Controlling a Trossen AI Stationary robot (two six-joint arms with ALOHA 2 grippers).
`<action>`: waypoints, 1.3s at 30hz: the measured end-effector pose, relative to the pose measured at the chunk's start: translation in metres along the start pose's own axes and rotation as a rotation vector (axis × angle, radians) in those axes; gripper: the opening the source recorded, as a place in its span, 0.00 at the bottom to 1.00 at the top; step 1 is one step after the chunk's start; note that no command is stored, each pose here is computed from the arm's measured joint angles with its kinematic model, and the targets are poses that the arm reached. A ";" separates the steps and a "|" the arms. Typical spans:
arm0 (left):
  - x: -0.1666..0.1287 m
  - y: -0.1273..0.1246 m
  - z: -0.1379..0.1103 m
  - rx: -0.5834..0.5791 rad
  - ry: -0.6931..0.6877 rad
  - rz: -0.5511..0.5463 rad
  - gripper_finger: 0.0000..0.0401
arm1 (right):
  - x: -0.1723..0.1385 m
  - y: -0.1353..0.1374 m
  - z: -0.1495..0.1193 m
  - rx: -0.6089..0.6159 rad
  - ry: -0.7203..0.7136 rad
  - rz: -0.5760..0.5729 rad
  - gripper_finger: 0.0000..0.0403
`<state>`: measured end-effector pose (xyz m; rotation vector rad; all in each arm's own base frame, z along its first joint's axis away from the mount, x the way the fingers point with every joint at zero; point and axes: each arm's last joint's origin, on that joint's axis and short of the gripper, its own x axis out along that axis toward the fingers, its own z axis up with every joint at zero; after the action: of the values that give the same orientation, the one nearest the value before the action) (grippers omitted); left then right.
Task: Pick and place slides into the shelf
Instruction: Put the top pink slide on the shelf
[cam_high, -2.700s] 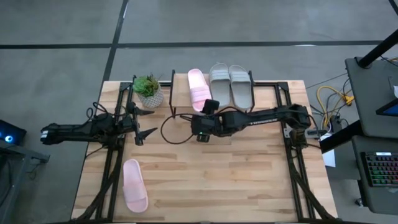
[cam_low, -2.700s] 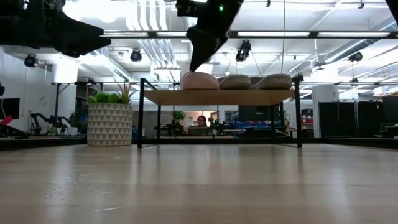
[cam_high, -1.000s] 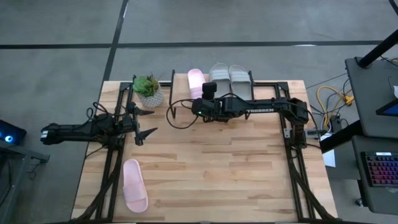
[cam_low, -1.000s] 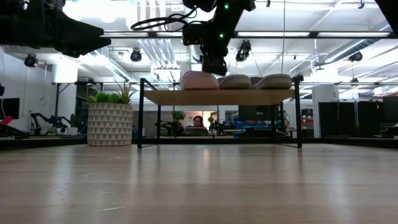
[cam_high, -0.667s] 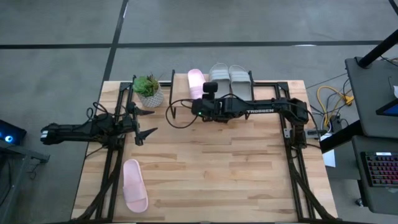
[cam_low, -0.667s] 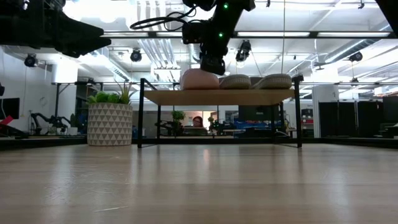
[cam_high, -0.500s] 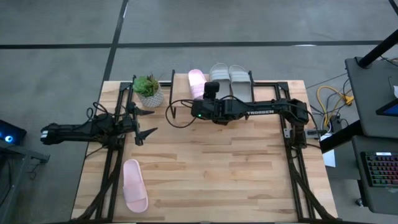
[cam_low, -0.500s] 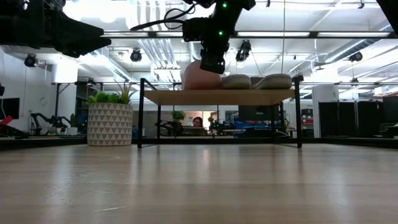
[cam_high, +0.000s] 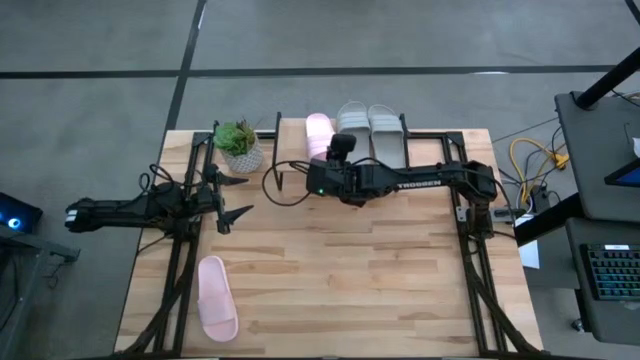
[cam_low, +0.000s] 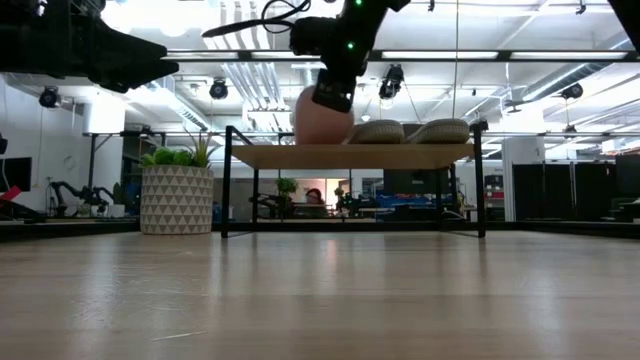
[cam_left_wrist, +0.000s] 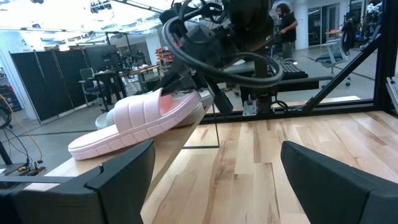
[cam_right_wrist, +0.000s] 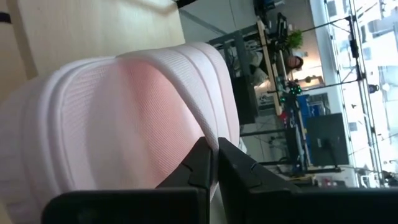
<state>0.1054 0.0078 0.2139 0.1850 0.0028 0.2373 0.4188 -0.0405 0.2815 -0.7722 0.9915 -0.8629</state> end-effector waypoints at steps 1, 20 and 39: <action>0.000 0.000 0.000 0.000 0.000 0.000 0.83 | -0.001 0.000 0.000 0.007 -0.001 -0.002 0.02; 0.000 0.000 -0.002 0.003 0.016 -0.003 0.83 | -0.005 0.012 -0.007 0.097 0.014 0.083 0.02; 0.000 0.000 -0.002 0.004 0.021 -0.004 0.83 | -0.006 0.013 -0.006 0.140 0.002 0.134 0.09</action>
<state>0.1054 0.0078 0.2114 0.1863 0.0241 0.2351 0.4147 -0.0307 0.2700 -0.5794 0.9630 -0.8073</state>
